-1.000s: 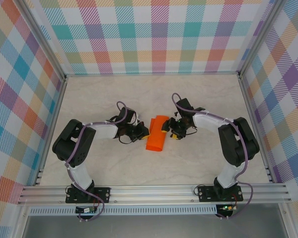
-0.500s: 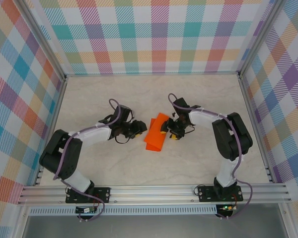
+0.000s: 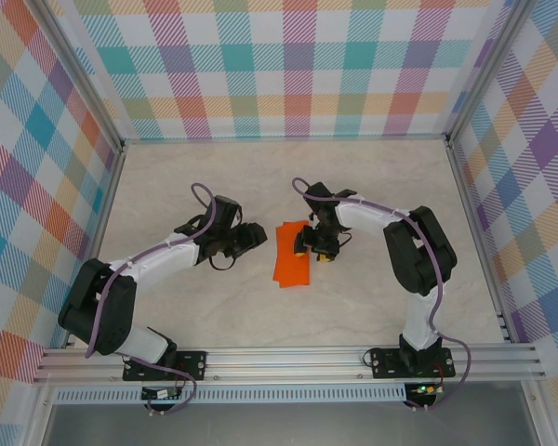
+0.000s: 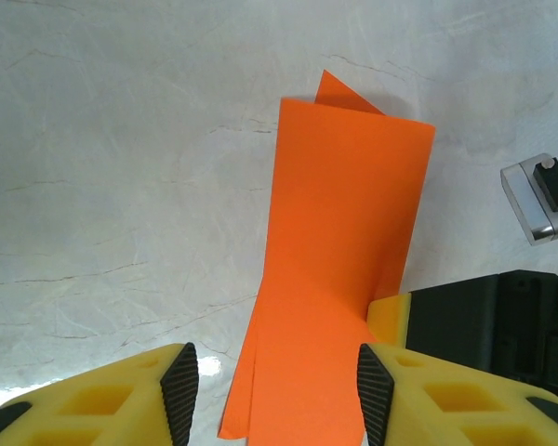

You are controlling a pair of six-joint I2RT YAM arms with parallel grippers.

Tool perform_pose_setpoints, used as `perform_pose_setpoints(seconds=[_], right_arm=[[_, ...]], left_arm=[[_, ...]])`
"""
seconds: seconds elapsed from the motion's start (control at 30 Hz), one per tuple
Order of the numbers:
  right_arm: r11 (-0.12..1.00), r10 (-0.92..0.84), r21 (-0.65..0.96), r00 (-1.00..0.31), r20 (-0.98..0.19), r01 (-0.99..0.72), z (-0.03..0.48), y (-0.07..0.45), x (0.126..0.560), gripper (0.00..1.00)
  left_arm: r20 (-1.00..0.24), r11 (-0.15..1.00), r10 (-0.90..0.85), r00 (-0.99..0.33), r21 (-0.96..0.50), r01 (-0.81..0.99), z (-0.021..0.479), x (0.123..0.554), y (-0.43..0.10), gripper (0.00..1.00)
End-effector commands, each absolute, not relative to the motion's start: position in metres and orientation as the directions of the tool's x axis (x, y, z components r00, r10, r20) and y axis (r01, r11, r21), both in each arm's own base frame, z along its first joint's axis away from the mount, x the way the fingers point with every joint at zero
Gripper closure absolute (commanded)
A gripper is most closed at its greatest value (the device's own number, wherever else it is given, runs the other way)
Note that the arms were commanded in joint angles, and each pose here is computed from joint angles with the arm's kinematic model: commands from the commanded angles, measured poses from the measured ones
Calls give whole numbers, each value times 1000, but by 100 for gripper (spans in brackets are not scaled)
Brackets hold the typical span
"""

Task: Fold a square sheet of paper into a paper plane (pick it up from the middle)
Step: Fold the square sheet of paper in half at the center of the table.

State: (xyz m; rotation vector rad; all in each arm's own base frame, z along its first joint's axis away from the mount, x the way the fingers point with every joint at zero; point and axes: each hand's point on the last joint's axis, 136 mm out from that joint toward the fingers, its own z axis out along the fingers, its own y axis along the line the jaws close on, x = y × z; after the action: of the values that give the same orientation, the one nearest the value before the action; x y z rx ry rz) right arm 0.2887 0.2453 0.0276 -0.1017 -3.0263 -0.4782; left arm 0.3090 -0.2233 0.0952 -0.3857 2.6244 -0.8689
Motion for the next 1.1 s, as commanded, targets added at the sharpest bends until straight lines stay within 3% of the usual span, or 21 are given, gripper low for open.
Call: perform_pose_setpoints(seconds=[0.0, 0.1, 0.3, 1.07], right_arm=[[967, 41, 249, -996, 76, 58, 34, 236, 288, 38], [972, 109, 200, -992, 66, 120, 30, 228, 293, 37], [950, 174, 250, -982, 79, 188, 27, 241, 301, 37], [956, -20, 294, -998, 67, 0, 32, 255, 304, 37]], left_arm=[[-201, 769, -320, -926, -626, -130, 87, 303, -235, 48], [-184, 760, -311, -932, -637, -128, 85, 303, -241, 48], [-164, 764, -303, -939, -631, -136, 79, 301, -241, 47], [-161, 769, -296, -941, -624, -136, 77, 303, -243, 47]])
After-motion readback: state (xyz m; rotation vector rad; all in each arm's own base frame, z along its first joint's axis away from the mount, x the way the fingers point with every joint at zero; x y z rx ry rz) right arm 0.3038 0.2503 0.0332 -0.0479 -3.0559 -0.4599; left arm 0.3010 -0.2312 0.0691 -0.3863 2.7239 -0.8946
